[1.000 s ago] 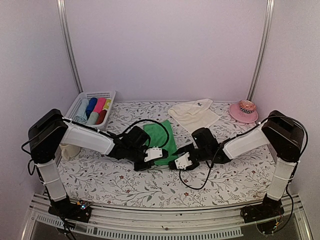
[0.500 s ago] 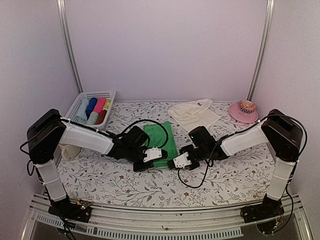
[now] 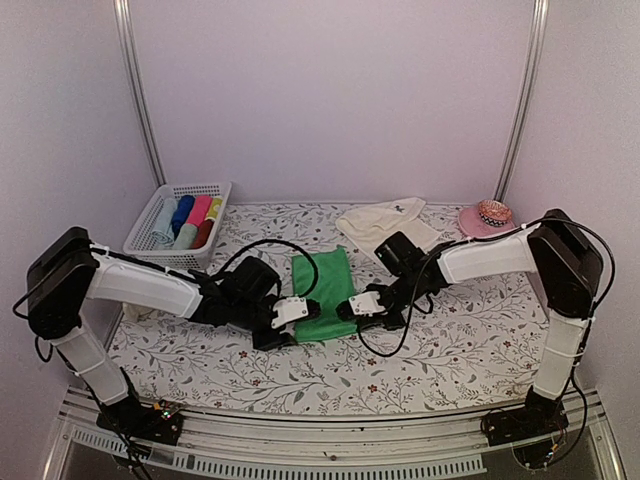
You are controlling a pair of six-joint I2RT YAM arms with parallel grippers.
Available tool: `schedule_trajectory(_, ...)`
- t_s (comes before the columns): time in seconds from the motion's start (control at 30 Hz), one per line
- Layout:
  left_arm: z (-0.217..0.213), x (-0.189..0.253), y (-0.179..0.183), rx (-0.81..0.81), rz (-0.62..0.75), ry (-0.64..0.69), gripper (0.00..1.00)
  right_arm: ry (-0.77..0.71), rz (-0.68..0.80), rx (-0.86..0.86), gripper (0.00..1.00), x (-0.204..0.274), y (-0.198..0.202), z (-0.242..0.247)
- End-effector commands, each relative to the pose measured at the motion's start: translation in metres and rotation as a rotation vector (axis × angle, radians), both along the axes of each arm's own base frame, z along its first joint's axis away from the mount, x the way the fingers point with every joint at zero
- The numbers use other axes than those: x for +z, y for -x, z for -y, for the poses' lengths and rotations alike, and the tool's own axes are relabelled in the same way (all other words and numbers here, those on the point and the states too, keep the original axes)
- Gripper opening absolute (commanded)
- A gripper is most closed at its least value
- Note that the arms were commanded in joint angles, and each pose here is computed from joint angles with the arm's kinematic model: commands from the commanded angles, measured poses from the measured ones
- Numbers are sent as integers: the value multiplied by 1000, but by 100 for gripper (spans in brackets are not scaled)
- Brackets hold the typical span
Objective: Roll the towels
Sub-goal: Roll the towel at the center of the board.
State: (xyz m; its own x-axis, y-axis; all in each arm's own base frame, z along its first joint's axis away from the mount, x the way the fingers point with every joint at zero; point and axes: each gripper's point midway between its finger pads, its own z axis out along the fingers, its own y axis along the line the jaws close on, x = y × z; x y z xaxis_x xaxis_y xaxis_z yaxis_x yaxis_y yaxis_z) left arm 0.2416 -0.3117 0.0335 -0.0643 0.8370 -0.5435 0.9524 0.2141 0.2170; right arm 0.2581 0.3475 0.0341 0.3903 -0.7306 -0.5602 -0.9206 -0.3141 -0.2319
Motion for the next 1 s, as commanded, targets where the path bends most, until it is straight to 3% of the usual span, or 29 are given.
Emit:
schedule_trajectory(0.0, 8, 7, 0, 2, -1, 52, 54, 29, -217, -12, 2, -1, 19, 8)
schedule_trajectory(0.23, 17, 21, 10, -41, -17, 135, 57, 7, -414, -55, 2, 22, 11, 4)
schedule_trajectory(0.5, 22, 21, 4, -16, -12, 160, 59, 31, -523, -111, 3, 21, 0, 5)
schedule_trajectory(0.7, 22, 14, -9, 31, -31, 150, 56, 44, -560, -166, 3, 15, -12, 8)
schedule_trajectory(0.97, 27, 1, -14, 39, -98, 115, 44, 45, -594, -201, 3, 13, -21, 10)
